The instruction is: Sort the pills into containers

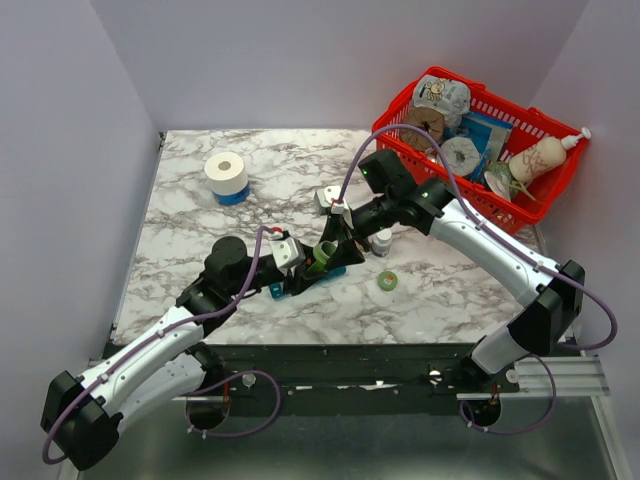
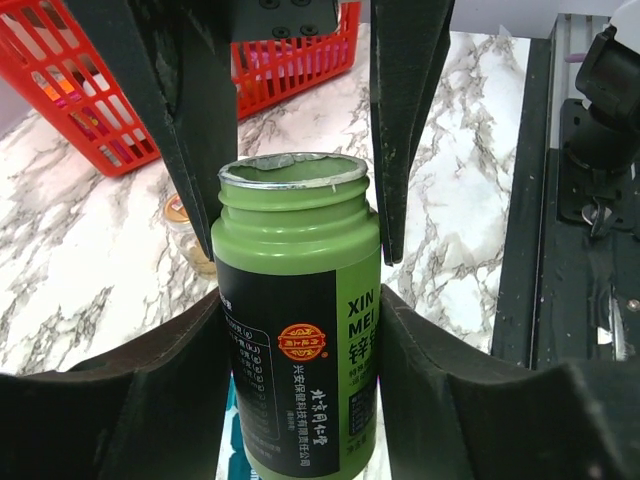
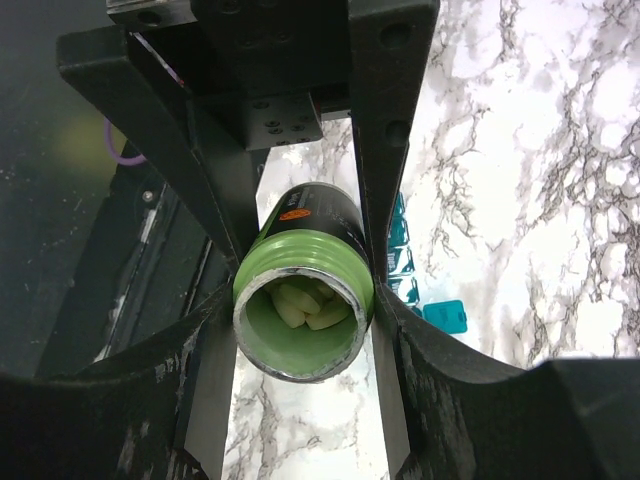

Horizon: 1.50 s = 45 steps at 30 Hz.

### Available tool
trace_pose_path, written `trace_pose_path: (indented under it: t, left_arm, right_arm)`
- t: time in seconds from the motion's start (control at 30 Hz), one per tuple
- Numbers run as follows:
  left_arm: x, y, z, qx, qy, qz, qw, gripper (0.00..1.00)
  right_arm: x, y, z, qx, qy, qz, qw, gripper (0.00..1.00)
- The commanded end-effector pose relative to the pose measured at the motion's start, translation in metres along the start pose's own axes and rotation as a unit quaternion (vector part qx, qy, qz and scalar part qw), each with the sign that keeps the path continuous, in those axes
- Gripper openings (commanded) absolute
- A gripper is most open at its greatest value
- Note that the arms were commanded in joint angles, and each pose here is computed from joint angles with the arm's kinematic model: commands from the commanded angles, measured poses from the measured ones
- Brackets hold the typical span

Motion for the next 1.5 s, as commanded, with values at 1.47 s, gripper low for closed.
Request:
trace_pose_path:
  t: [1.47]
  left_arm:
    - [0.002, 0.001, 0.013, -0.007, 0.017, -0.005, 1.0, 0.68]
  right_arm:
    - [0.0, 0.002, -0.015, -0.016, -0.025, -0.01, 0.999, 0.21]
Point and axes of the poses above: each gripper's point midway between its finger pads, its own x axis back along the fingers, its own y axis along the line the jaws close on, z = x × y, the point moved 8 cm from there along x, back along the fingers, and after that the axes turned 1 degree about -x, right-handed, at the moved point
